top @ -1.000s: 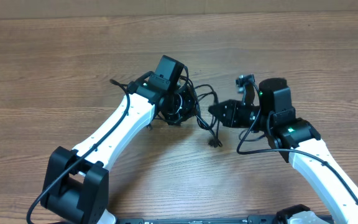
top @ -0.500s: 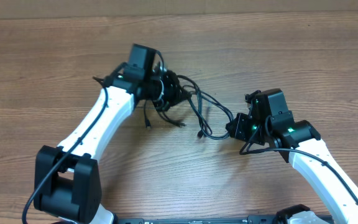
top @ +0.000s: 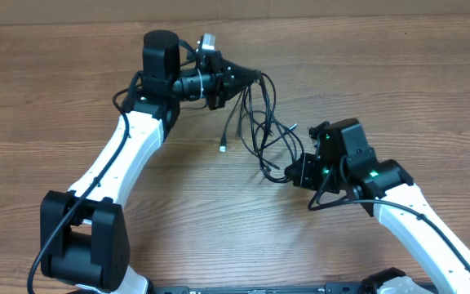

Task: Untangle cables

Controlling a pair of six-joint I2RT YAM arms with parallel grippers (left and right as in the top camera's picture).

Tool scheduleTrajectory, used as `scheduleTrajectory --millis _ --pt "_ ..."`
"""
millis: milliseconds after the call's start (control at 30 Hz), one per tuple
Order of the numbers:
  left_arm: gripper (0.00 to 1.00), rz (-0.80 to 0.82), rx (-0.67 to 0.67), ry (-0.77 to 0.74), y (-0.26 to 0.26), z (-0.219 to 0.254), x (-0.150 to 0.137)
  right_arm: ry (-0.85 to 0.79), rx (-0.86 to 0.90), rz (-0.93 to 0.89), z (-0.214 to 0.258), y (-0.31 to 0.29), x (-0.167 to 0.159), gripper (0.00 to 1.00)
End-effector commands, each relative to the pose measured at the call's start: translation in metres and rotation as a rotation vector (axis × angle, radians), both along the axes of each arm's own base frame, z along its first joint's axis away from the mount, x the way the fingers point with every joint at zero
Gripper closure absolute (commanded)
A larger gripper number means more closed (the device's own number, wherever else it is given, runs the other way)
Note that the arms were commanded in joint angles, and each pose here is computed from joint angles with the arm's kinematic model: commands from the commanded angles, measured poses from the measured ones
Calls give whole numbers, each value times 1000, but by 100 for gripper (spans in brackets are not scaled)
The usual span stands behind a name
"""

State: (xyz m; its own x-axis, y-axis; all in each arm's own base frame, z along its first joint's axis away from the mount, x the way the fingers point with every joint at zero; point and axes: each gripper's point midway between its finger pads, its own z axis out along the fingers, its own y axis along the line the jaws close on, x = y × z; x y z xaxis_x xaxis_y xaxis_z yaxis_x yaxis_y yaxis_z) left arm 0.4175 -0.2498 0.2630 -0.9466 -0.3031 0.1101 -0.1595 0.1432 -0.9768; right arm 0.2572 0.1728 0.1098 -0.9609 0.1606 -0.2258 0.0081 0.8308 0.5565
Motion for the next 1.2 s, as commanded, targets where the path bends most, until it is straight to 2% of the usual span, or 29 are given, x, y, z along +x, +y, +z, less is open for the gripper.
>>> scheduleTrajectory --millis 0,167,333,533,733,800,833,900,933,1000,1067,1167 --pt "96 -22 -48 -28 -1 16 1 -4 -107 -100 -9 -19 6 96" --pt "96 -124 9 -271 5 14 -8 -23 -98 -107 -8 -17 12 96" --pt "96 -138 116 -393 33 -11 -6 -20 -111 -112 -9 -20 11 96" --pt "96 -110 117 -286 93 -32 -13 -37 -177 -155 -12 -33 16 96" --pt "94 28 168 -151 155 -53 -11 -34 -170 -197 -12 -37 20 96" --pt "82 61 219 -113 165 -65 -11 -38 -167 -196 -11 -37 21 96" --pt "71 72 252 -84 168 -72 -13 -39 -167 -196 -11 -36 21 96" --pt "36 72 311 -37 169 -86 -18 -39 -167 -196 -11 -36 21 96" --pt "28 61 331 -26 166 -90 -22 -39 -166 -197 -11 -36 21 96" --pt "24 22 361 -3 156 -97 -31 -42 -162 -195 -10 -36 22 96" --pt "28 -32 366 2 140 -99 -40 -45 -148 -202 -9 -34 23 96" --pt "28 -111 388 -3 111 -103 -51 -53 -101 -189 -4 -26 26 96"
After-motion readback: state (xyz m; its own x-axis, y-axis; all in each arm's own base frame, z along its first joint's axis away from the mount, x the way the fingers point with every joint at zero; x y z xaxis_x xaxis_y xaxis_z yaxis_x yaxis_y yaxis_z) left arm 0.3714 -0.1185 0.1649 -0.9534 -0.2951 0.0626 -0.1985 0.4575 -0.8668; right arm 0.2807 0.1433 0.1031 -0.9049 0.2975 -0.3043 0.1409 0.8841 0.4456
